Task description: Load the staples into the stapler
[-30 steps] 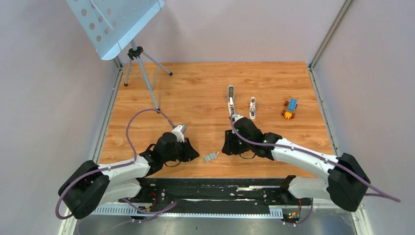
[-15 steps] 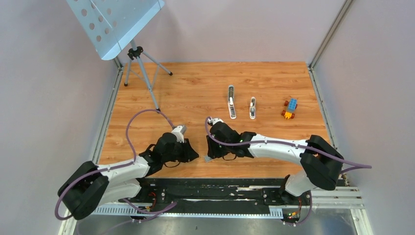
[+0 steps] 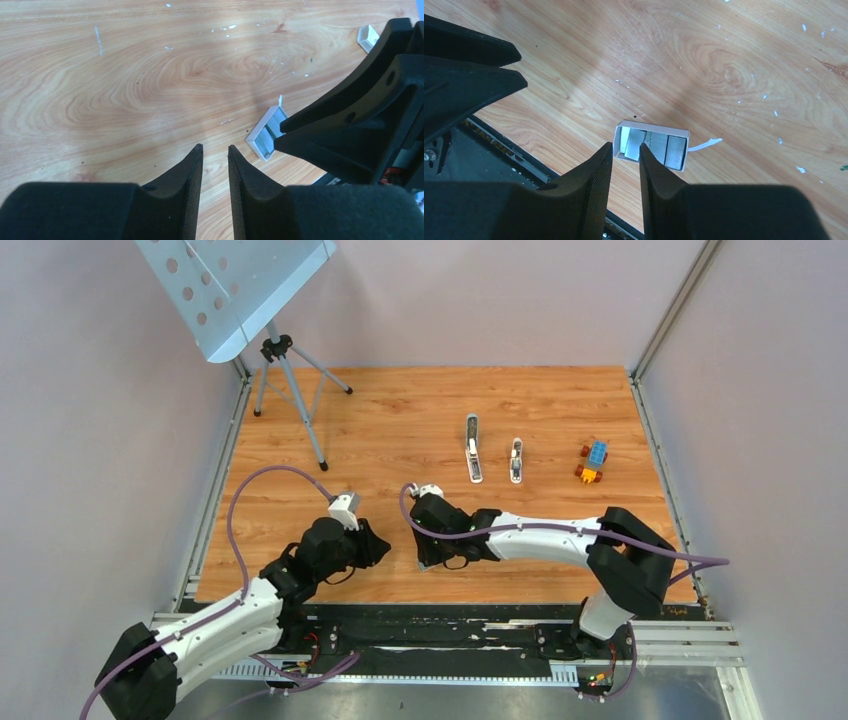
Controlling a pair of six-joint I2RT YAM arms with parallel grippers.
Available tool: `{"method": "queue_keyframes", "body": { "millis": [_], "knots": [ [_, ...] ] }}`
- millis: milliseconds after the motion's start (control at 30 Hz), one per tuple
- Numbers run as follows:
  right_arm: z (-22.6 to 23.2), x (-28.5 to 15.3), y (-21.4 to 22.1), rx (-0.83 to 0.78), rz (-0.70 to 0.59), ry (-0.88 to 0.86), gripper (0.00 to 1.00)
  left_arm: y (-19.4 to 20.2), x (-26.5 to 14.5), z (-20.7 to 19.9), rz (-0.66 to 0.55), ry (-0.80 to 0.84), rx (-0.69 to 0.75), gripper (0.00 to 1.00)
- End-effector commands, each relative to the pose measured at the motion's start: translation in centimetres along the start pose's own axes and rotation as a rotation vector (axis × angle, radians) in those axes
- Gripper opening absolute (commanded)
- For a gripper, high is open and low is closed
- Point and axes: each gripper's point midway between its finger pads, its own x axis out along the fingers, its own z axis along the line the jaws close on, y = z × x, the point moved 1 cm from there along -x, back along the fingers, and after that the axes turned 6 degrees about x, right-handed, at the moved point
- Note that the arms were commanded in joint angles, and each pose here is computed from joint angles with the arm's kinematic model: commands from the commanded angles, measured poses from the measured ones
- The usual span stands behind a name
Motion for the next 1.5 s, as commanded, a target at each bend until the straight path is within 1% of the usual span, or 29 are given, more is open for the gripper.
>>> {"method": "queue_keyframes", "body": {
  "millis": [0,333,700,767,1467],
  "knots": [
    [-0.3,0.2,0.4,-0.025,0.013,0.064,0.29,0.7,-0.3,1.7,0.009,-0.07,0.016,0.28],
    [-0.2,1.0,1.3,-0.038,0.052,0.079,0.28,1.1,-0.3,2.0,0.018,-0.082,0.031,0.28],
    [-0.2,1.4,1.6,-0.049,0.068,0.093,0.26,1.1,-0.5,2.2,0.002,-0.081,0.033,0.29],
    [-0.4,1.4,1.7,-0.053,0.072,0.106,0.26,1.4,-0.6,2.4,0.016,-0.089,0.034,0.29],
    [-0.5,1.6,1.9,-0.082,0.089,0.143,0.25,1.3,-0.7,2.5,0.012,-0.093,0.037,0.3]
  ]
}}
